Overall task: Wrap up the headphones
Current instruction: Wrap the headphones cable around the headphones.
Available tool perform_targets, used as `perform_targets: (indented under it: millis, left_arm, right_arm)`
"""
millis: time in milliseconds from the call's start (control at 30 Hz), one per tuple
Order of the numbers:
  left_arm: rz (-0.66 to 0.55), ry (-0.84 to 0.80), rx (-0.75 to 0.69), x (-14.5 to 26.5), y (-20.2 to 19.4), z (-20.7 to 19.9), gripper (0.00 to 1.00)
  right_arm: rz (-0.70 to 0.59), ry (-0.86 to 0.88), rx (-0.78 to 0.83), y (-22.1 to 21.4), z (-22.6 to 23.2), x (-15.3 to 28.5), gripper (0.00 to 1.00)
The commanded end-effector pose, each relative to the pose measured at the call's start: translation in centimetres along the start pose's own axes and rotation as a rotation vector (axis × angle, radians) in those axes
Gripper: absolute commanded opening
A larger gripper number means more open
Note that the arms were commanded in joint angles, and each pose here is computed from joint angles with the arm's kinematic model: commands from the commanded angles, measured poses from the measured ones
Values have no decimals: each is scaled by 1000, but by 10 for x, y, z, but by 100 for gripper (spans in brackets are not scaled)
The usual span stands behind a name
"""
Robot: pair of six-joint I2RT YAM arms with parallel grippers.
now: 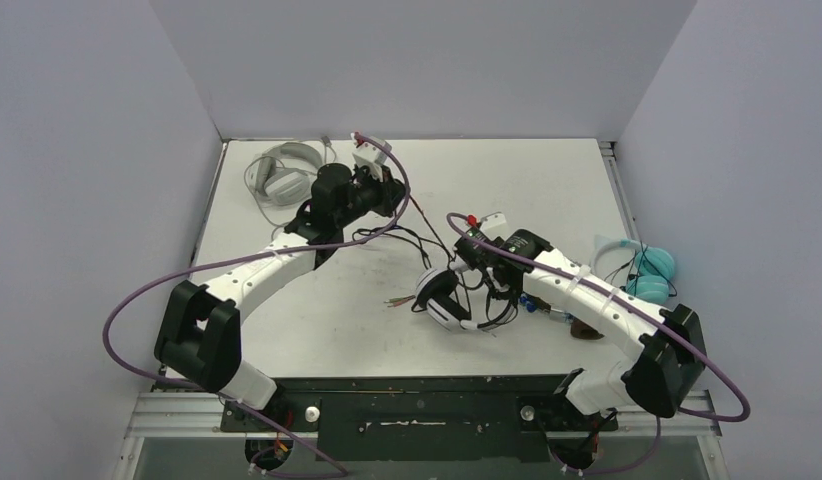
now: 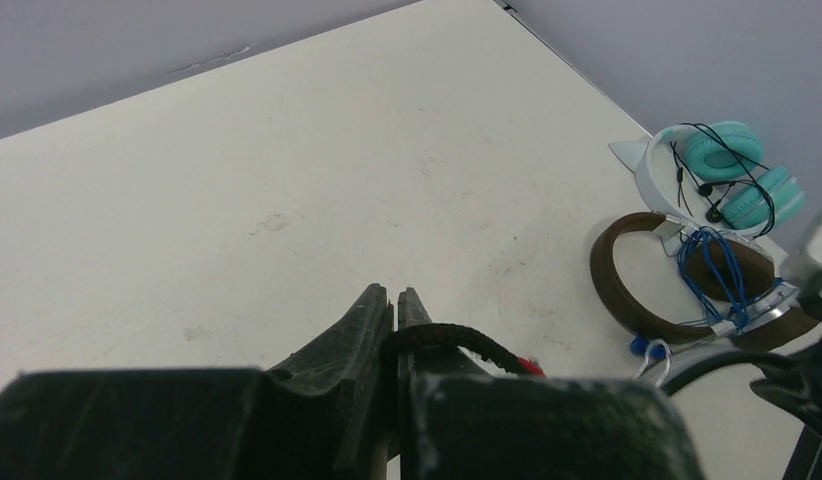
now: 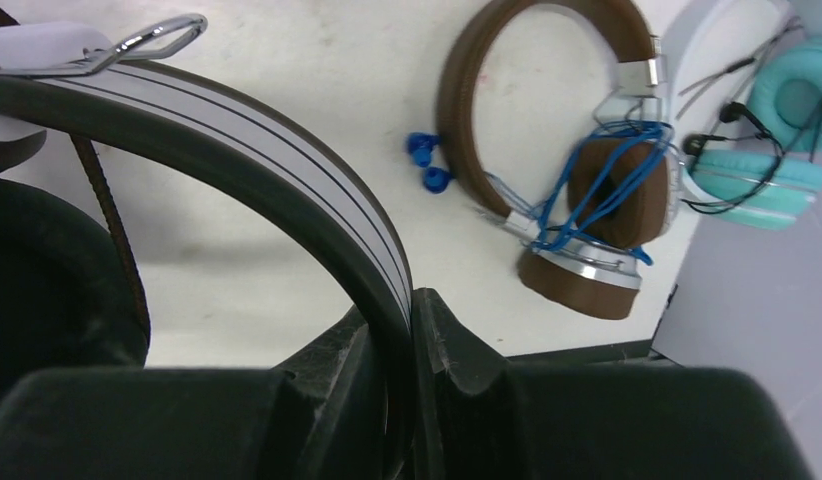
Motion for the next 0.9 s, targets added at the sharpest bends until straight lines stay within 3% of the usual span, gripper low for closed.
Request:
perform_targets:
  millis: [0,267,633,867]
  left_arm:
    - [-78,15,-64,16,49,-19,0]
    - [-15,-116,-15,30,48,-54,0]
    - [113,-483,197,49,31,-117,0]
    - [191,-638,268,60,7,-154,0]
  right_arm:
    - [-83,-179,-137,23,-33,-7,0]
    - [-190,-309,-310,53,-64,-18,0]
    - [-319,-384,-519,92,-93,-23,0]
    - [-400,-176,-698,121,-104,-25,0]
Point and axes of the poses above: each gripper's point midway between its finger pads, its own x axis back along the fingers, its own z axis along the line the jaws close on, y = z × x, the point moved 6 cm from there along x, back along the fingers, and after that the axes turned 1 degree about x, right-handed, at the moved point
